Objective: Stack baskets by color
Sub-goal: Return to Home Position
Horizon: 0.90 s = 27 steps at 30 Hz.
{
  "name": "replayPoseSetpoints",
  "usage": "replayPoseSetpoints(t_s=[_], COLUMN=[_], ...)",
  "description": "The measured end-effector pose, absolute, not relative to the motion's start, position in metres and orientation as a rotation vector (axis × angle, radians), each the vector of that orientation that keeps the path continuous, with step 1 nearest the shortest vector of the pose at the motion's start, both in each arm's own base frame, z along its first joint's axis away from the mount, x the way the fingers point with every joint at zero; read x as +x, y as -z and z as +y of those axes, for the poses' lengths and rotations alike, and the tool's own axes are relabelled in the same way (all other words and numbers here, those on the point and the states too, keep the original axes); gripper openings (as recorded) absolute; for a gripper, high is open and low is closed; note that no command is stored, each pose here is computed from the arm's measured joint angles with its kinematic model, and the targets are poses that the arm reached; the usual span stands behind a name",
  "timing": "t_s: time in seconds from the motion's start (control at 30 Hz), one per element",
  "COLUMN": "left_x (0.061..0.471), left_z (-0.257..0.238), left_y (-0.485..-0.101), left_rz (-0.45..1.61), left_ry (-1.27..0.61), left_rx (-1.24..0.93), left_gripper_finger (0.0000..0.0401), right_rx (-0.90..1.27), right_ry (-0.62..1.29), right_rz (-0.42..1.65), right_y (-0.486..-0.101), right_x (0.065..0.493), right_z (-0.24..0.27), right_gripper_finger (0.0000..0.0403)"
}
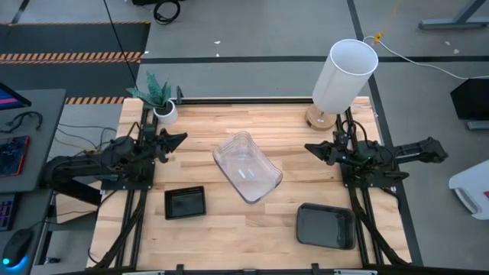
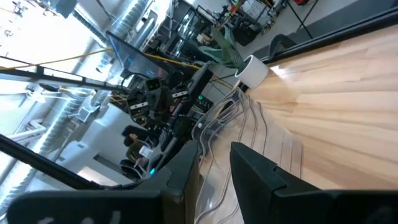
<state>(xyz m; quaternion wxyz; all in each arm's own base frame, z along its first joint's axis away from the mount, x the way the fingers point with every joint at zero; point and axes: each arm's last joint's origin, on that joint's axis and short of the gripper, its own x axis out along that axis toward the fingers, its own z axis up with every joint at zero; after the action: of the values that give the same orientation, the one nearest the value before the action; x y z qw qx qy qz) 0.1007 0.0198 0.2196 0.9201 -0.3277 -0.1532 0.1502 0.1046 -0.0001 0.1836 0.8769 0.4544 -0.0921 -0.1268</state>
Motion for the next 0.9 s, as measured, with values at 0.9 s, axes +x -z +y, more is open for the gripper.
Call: replayPoseSetpoints(t_s=[0.9], left_x=[0.098], left_z=[0.009], left_y=[-0.171], left_rz=[-0.184], left_ry=[-0.296], left_rx=[-0.851], left_gripper_finger=[0.0003], right_rx=[0.959], right_ry=[0.310], right_rz=[-0.165], right_y=[-0.168], right_x=[0.107], right_z=[-0.004], right_gripper_finger=[0.0005])
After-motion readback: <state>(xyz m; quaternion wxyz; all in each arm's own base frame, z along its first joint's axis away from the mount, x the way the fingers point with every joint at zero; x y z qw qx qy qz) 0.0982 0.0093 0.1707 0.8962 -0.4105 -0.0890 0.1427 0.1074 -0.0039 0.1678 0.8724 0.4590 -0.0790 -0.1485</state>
